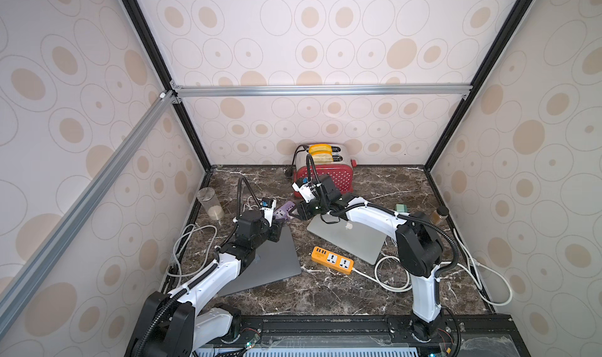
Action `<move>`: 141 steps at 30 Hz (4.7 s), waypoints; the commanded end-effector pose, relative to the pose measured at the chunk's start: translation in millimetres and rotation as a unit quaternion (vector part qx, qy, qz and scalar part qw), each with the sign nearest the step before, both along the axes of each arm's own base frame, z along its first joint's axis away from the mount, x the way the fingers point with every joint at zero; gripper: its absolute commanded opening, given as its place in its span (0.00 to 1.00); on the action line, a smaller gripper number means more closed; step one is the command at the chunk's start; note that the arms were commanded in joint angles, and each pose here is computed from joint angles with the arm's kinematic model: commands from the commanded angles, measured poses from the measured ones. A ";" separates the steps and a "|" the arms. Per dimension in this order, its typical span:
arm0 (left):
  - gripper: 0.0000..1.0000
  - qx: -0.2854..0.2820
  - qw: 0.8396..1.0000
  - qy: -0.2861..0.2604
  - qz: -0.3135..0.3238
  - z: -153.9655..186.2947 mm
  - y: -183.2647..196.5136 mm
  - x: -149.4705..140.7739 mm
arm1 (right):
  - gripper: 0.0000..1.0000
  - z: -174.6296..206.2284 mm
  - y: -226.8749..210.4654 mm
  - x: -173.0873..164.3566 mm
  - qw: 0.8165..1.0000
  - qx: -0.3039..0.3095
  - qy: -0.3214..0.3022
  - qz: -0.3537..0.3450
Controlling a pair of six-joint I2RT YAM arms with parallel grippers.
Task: Unplug the laptop charger
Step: Place the plug at the center of the board.
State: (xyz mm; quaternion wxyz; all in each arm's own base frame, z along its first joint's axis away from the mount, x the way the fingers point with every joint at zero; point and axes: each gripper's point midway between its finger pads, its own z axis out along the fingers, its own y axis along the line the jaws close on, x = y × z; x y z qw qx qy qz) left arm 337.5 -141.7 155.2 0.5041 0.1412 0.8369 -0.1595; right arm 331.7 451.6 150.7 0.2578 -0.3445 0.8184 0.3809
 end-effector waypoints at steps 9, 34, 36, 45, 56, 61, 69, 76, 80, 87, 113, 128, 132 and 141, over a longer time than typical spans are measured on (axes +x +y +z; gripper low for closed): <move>0.40 0.033 0.997 -0.048 -0.048 -0.5 -13.9 1.2 | 0.32 36.2 8.2 -8.9 0.997 0.074 0.029 0.008; 0.39 0.049 0.994 -0.062 -0.071 7.2 -37.1 30.2 | 0.32 32.6 19.4 -7.6 0.994 0.096 0.054 0.016; 0.38 0.051 0.994 -0.061 -0.072 6.5 -38.3 31.7 | 0.32 31.9 19.9 -8.5 0.994 0.095 0.055 0.017; 0.12 0.047 0.994 -0.046 -0.083 3.7 -44.1 33.7 | 0.34 34.7 18.8 -9.1 0.994 0.095 0.049 0.018; 0.02 0.051 0.994 -0.033 -0.086 0.4 -43.6 30.5 | 0.52 33.2 16.7 -5.9 0.995 0.091 0.037 0.018; 0.02 0.050 0.995 -0.021 -0.084 -4.3 -42.8 28.6 | 0.67 37.2 2.5 8.7 0.997 0.079 0.005 -0.002; 0.04 0.083 0.996 0.017 -0.041 -2.5 -30.8 46.4 | 0.73 50.4 -40.4 30.9 0.997 0.063 -0.049 -0.017; 0.09 -0.048 0.988 0.130 0.061 -7.3 0.4 113.6 | 0.80 38.0 -81.1 3.4 0.993 0.020 -0.118 -0.015; 0.09 -0.128 0.972 0.177 0.089 -22.0 8.0 148.8 | 1.00 21.5 -103.9 -12.9 0.990 -0.007 -0.137 -0.019; 0.09 -0.160 0.949 0.234 0.140 -71.2 21.7 191.3 | 1.00 2.2 -126.5 -34.6 0.987 -0.021 -0.157 -0.017; 0.44 -0.075 0.937 0.276 0.201 -125.0 48.5 192.5 | 1.00 -25.9 -132.1 -44.4 0.990 -0.036 -0.139 -0.012; 0.46 -0.072 0.954 0.220 0.191 -80.4 51.0 197.3 | 1.00 -28.9 -134.6 -47.7 0.991 -0.040 -0.131 -0.013; 0.46 -0.076 0.956 0.214 0.184 -73.8 48.1 202.1 | 1.00 -29.8 -133.7 -48.1 0.991 -0.038 -0.127 -0.012; 0.46 -0.061 0.956 0.225 0.179 -76.5 47.0 211.3 | 1.00 -33.0 -134.4 -49.0 0.991 -0.043 -0.124 -0.009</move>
